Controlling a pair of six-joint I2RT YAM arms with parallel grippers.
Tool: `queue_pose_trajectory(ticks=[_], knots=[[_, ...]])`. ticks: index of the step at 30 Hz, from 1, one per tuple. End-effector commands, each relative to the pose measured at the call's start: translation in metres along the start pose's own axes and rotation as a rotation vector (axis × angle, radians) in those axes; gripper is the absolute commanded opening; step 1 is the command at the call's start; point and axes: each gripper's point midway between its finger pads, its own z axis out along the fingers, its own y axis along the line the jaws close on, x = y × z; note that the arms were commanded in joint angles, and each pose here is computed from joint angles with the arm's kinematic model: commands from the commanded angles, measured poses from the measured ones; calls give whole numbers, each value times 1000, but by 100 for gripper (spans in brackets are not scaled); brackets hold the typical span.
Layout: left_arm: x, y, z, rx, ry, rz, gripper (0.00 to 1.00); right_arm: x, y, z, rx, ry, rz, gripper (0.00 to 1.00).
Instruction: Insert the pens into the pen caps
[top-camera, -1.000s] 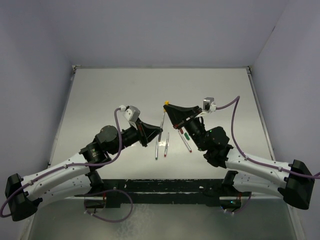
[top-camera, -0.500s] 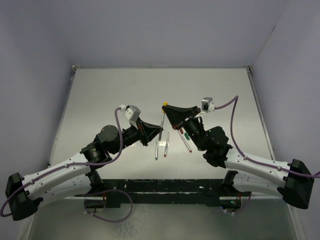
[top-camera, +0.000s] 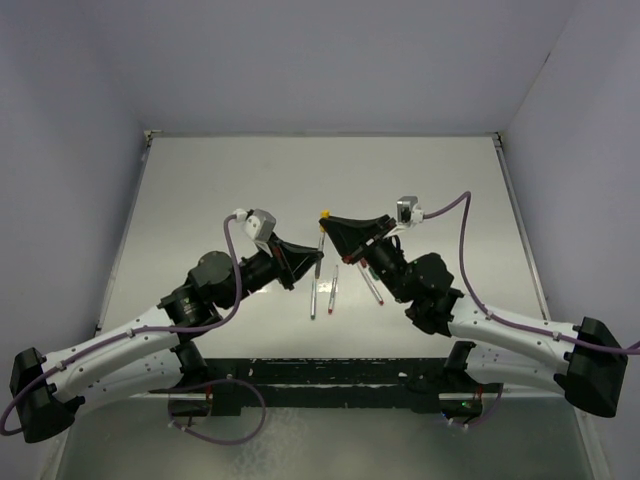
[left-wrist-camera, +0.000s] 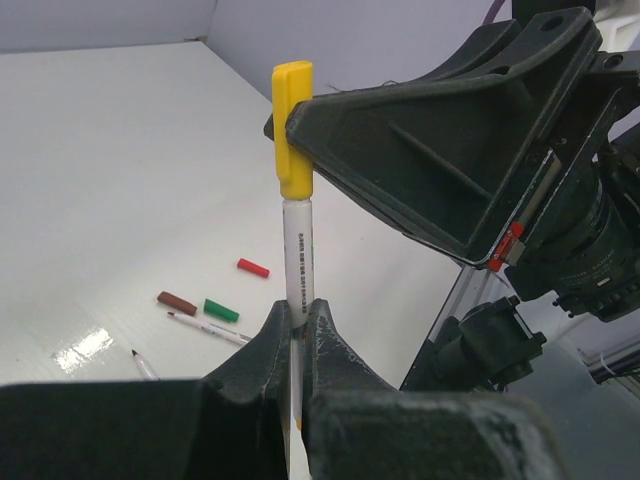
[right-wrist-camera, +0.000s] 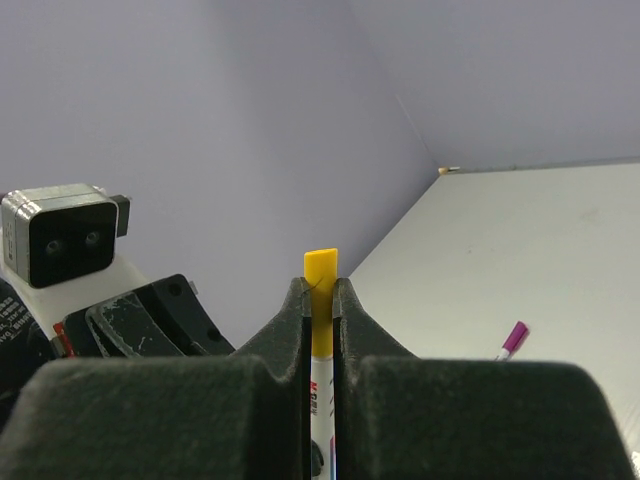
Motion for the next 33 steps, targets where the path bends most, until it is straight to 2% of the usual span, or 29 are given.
queue_pose_trajectory(ticks=[1,9,17,29,33], knots=[[-58,-25,-2,65,-192,-17,0,15,-2,-2,1,65,-3,0],[-93,-30,-2,56,-301,-1,0,46,-18,-11,64,209,-35,0],[-124,-31,1,29,-414,13,0,88,-31,-23,92,338,-1,0],[-179,-34,-15,-21,-589,81,0,136,-40,-43,125,467,-11,0],[-190,-36,-15,-28,-610,100,0,149,-37,-44,119,502,-37,0]])
